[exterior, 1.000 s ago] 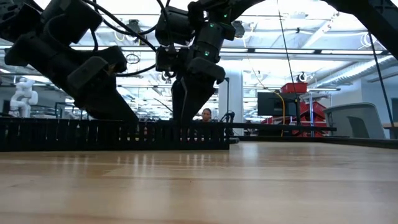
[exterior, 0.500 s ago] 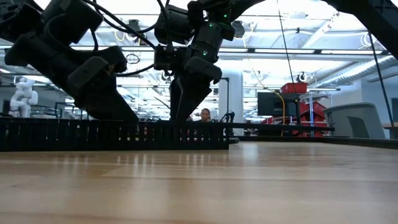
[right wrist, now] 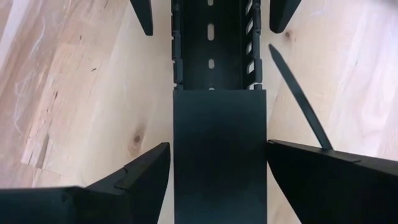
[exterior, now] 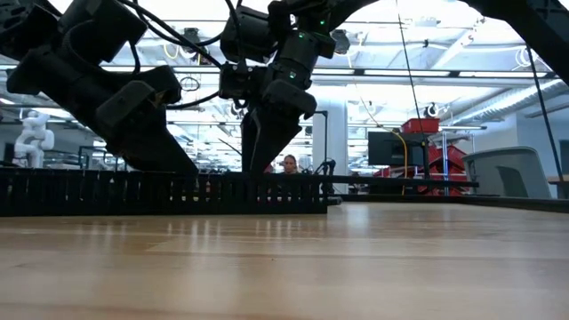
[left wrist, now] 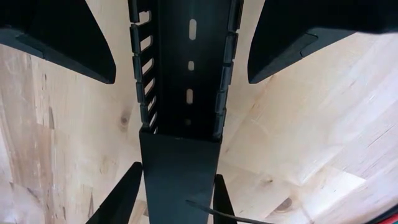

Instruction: Ziptie cables

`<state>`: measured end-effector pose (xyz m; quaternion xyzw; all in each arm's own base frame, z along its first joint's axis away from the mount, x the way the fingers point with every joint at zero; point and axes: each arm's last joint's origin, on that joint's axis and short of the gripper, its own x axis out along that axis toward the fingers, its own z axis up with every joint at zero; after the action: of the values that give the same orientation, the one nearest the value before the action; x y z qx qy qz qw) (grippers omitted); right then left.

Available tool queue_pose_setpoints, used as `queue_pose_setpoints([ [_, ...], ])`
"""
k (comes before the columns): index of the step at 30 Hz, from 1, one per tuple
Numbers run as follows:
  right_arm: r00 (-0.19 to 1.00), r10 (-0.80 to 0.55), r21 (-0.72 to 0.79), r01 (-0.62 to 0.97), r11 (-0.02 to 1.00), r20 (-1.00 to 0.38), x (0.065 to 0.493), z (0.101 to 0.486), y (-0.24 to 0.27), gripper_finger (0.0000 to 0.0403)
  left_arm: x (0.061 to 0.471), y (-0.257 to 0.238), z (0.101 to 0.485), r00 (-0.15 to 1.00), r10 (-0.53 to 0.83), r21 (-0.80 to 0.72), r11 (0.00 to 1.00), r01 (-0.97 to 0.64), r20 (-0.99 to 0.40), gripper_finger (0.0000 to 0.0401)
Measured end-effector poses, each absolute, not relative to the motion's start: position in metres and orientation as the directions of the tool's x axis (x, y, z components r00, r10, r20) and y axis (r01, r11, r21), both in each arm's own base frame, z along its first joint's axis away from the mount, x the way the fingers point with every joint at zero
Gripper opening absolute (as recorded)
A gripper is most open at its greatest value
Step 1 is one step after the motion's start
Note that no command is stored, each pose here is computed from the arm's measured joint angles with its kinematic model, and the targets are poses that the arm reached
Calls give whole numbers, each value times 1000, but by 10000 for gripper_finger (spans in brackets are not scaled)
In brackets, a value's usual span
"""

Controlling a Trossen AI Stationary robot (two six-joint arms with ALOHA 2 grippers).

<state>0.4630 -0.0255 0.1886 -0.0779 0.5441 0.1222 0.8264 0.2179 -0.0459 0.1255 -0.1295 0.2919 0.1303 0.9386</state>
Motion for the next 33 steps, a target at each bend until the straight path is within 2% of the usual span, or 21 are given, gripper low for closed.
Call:
queue_pose_setpoints([
  [29, 365, 135, 31, -277, 960, -921, 461, 185, -25, 262, 218, -46, 125, 795, 169, -167, 932, -320, -582, 360],
  [33, 366, 135, 34, -268, 963, -921, 461, 185, -25, 248, 218, -46, 125, 795, 169, -167, 932, -320, -582, 360],
])
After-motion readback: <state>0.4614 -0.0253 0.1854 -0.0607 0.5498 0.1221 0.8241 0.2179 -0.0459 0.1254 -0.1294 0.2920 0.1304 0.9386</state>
